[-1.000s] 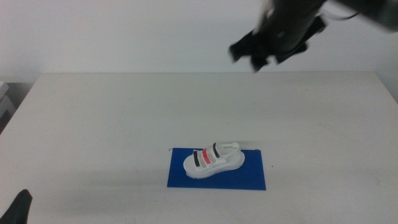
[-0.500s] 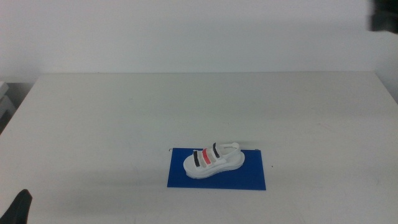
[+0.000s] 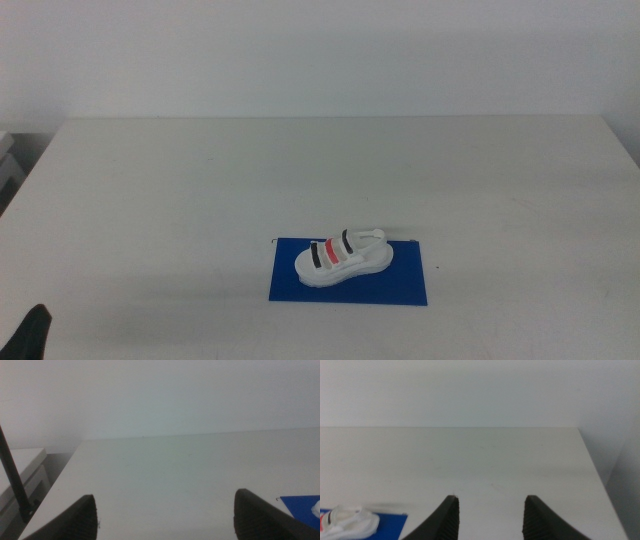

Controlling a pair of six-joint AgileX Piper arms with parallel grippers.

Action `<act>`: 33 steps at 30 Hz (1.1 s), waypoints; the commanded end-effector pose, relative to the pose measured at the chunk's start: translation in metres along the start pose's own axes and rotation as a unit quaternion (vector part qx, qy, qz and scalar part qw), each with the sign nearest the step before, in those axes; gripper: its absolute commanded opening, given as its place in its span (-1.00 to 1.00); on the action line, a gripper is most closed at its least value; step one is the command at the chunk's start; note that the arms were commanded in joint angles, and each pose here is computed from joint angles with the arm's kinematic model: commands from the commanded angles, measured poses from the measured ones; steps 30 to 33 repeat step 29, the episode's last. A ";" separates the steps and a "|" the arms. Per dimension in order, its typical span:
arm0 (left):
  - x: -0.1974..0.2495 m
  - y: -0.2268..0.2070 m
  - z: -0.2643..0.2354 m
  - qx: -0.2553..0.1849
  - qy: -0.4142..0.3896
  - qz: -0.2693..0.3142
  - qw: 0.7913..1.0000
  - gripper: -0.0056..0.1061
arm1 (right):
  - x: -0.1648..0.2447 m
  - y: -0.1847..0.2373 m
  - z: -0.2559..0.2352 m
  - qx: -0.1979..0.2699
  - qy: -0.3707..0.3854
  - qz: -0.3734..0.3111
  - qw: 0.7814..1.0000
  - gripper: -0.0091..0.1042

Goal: Use one arm to grab the shoe from the table and place it on the mat.

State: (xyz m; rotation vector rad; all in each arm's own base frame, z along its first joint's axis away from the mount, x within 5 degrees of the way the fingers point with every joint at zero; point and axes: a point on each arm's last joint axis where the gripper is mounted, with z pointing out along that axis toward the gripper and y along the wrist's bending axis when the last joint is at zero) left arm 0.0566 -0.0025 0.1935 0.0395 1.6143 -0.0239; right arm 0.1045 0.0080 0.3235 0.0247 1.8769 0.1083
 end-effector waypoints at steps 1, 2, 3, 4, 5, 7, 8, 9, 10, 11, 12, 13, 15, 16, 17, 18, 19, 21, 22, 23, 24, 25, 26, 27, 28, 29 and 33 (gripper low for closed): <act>-0.006 0.000 -0.001 0.000 -0.044 -0.007 0.999 0.78 | 0.009 -0.001 -0.011 -0.012 -0.069 -0.009 0.997 -0.21; -0.006 0.000 -0.001 0.000 -0.044 -0.007 0.999 0.78 | 0.023 -0.002 -0.014 -0.014 -0.067 -0.004 0.998 -0.21; -0.006 0.000 -0.001 0.000 -0.044 -0.007 0.999 0.78 | 0.037 -0.003 -0.016 -0.016 -0.066 0.000 0.998 -0.21; -0.006 0.000 -0.001 0.000 -0.044 -0.007 0.999 0.78 | 0.050 -0.005 -0.016 -0.016 -0.061 0.000 0.998 -0.21; -0.006 0.000 -0.001 0.000 -0.044 -0.007 0.999 0.78 | 0.063 -0.006 -0.017 -0.016 -0.063 0.000 0.998 -0.21; -0.006 0.000 -0.001 0.000 -0.044 -0.007 0.999 0.78 | 0.084 -0.009 -0.020 -0.018 -0.074 0.001 0.997 -0.21; -0.006 0.000 -0.001 0.000 -0.044 -0.007 0.999 0.78 | 0.094 -0.010 -0.021 -0.018 -0.080 0.001 0.997 -0.21; -0.006 0.000 -0.001 0.000 -0.044 -0.007 0.999 0.78 | 0.103 -0.011 -0.021 -0.019 -0.085 0.001 0.996 -0.21; -0.006 0.000 -0.001 0.000 -0.044 -0.007 0.999 0.78 | 0.110 -0.011 -0.022 -0.020 -0.091 0.002 0.996 -0.21; -0.006 0.000 -0.001 0.000 -0.044 -0.007 0.999 0.78 | 0.116 -0.012 -0.022 -0.021 -0.098 0.003 0.995 -0.21; -0.006 0.000 -0.001 0.000 -0.044 -0.007 0.999 0.78 | 0.122 -0.013 -0.022 -0.021 -0.102 0.003 0.995 -0.21; -0.006 0.000 -0.001 0.000 -0.043 -0.007 0.999 0.78 | 0.126 -0.013 -0.018 -0.022 -0.097 0.004 0.995 -0.21; -0.006 0.000 -0.001 0.000 -0.043 -0.007 0.999 0.78 | 0.133 -0.012 -0.013 -0.027 -0.095 0.006 0.995 -0.21; -0.006 0.000 -0.001 0.000 -0.041 -0.007 0.999 0.78 | 0.135 -0.012 -0.012 -0.030 -0.101 0.005 0.994 -0.21; -0.005 0.000 0.000 0.000 -0.041 -0.007 0.999 0.78 | 0.137 -0.012 -0.010 -0.032 -0.110 0.005 0.993 -0.21; -0.005 0.000 0.000 0.000 -0.041 -0.007 0.999 0.78 | 0.140 -0.012 -0.008 -0.035 -0.122 0.005 0.992 -0.21; -0.005 0.000 0.000 0.000 -0.041 -0.007 0.999 0.78 | 0.141 -0.012 -0.008 -0.037 -0.128 0.005 0.991 -0.21; -0.005 0.000 0.000 0.000 -0.041 -0.007 0.999 0.78 | 0.138 -0.011 -0.009 -0.039 -0.139 0.005 0.989 -0.21; -0.005 0.000 0.000 0.000 -0.041 -0.007 0.999 0.78 | 0.137 -0.011 -0.009 -0.040 -0.145 0.005 0.989 -0.21; -0.005 0.000 0.000 0.000 -0.041 -0.007 0.999 0.78 | 0.136 -0.011 -0.009 -0.040 -0.149 0.005 0.988 -0.21; -0.005 0.000 0.000 0.000 -0.041 -0.007 0.999 0.78 | 0.136 -0.011 -0.009 -0.041 -0.152 0.005 0.988 -0.21; -0.005 0.000 0.000 0.000 -0.041 -0.007 0.999 0.78 | 0.136 -0.011 -0.009 -0.041 -0.153 0.005 0.987 -0.21; -0.005 0.000 0.000 0.000 -0.041 -0.007 0.999 0.78 | 0.136 -0.011 -0.009 -0.041 -0.153 0.005 0.987 -0.21; -0.005 0.000 0.000 0.000 -0.041 -0.007 0.999 0.78 | 0.136 -0.011 -0.009 -0.041 -0.153 0.005 0.987 -0.21; -0.005 0.000 0.000 0.000 -0.041 -0.007 0.999 0.78 | 0.136 -0.011 -0.009 -0.041 -0.153 0.005 0.987 -0.21; -0.005 0.000 0.000 0.000 -0.041 -0.007 0.999 0.78 | 0.136 -0.011 -0.009 -0.041 -0.153 0.005 0.987 -0.21; -0.005 0.000 0.000 0.000 -0.041 -0.007 0.999 0.78 | 0.136 -0.011 -0.009 -0.041 -0.153 0.005 0.987 -0.21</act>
